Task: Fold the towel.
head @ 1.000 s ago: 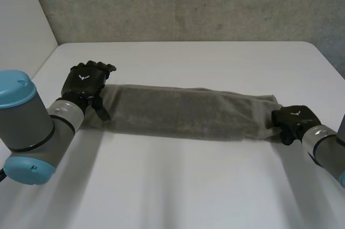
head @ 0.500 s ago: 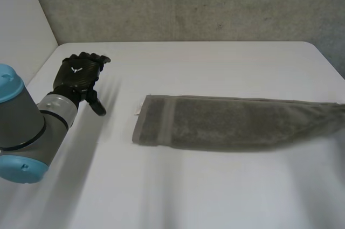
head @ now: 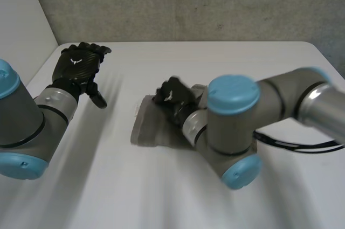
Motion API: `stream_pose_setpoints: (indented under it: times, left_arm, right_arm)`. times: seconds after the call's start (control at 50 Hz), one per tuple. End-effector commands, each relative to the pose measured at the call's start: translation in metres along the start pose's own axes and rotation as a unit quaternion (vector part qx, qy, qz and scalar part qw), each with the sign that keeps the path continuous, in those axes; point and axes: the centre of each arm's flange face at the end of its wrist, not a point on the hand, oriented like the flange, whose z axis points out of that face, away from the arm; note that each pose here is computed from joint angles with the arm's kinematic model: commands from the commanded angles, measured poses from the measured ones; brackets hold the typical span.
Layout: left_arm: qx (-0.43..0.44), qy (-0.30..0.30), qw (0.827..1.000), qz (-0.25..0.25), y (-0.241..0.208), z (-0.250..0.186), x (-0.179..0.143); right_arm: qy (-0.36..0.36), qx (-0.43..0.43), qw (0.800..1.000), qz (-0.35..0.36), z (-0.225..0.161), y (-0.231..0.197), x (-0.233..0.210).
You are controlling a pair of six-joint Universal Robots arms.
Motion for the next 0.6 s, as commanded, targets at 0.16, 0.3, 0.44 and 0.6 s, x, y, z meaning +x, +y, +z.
stream_pose_setpoints:
  times: [0.16, 0.3, 0.44, 0.6]
  left_arm:
    - [0.004, 0.016, 1.0, 0.002, 0.005, 0.016, 0.015]
    - [0.01, 0.0, 1.0, 0.0, 0.0, 0.018, 0.017]
    - [0.009, -0.001, 1.0, -0.001, -0.001, 0.016, 0.02]
    - [0.008, 0.012, 1.0, 0.0, 0.0, 0.01, 0.03]
  right_arm:
    - [-0.057, 0.072, 0.996, 0.013, 0.003, -0.007, -0.015]
    - [-0.02, 0.112, 0.993, 0.041, 0.012, -0.017, 0.004]
    - [-0.054, 0.102, 0.992, 0.048, 0.021, -0.005, -0.022]
    - [-0.062, 0.08, 0.993, 0.057, 0.01, -0.001, -0.017]
